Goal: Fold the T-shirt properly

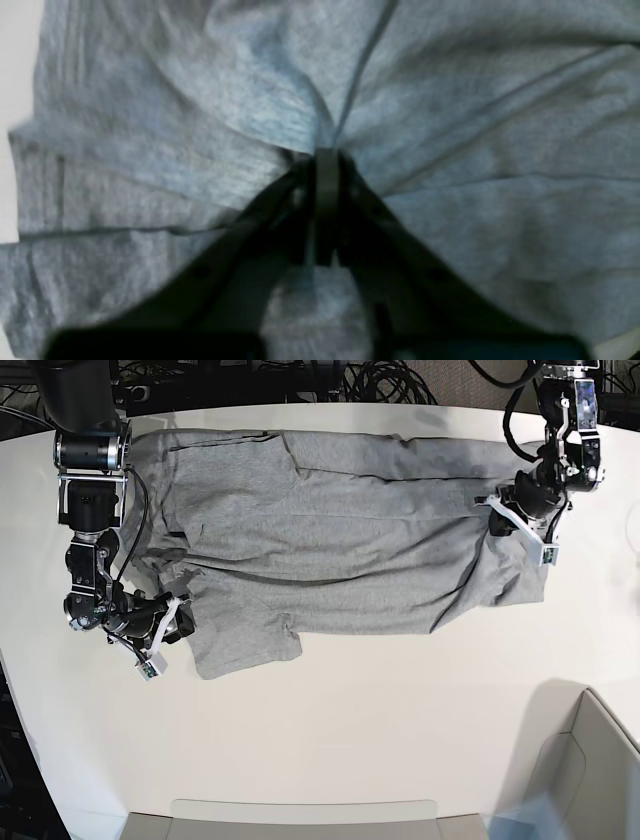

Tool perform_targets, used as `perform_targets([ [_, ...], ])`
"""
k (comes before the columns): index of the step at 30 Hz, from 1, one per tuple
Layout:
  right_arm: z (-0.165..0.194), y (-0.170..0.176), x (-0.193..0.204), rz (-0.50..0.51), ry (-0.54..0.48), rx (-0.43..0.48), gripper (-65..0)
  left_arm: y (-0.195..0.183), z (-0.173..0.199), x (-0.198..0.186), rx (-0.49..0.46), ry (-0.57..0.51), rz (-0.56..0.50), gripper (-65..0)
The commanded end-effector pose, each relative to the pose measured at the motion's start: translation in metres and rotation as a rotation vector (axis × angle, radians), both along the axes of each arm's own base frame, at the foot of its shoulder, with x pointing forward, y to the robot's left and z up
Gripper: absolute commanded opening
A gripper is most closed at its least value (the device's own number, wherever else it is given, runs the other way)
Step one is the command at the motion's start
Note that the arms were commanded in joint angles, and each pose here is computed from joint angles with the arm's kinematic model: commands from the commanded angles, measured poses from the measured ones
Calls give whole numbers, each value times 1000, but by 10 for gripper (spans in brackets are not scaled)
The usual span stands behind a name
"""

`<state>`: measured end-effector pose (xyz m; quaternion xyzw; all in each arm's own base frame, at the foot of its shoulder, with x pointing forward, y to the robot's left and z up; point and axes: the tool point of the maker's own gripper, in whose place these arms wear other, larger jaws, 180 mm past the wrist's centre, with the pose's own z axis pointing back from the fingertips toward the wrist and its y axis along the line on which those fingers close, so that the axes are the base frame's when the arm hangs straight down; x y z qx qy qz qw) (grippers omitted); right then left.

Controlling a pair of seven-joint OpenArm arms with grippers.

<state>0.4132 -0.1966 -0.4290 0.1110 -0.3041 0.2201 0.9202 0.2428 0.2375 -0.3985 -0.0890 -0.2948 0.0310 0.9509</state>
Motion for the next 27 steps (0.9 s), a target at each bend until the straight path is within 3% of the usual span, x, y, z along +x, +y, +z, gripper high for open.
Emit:
perform_targets([
  [1,-13,-15,-15,16,86,-93,-475,1,16,9,14,-43,-18,-536],
  [3,-13,-15,-15,16,86,-93,-475,-4,25,11,20,-54,-42,-496],
  [8,-13,-17,-15,14,86,-96,-475,-11,48,17,36,-104,-74,-494],
  [15,-13,-17,-15,14,86,-96,-475,62,57,37,29,-180,196,-491],
  [19,-13,-17,-15,14,86,-96,-475,88,32,45,-12,-115,321,-490],
  [27,-13,-18,-14,13,85,-97,-475,83,23,51,-15,-79,308,-465],
])
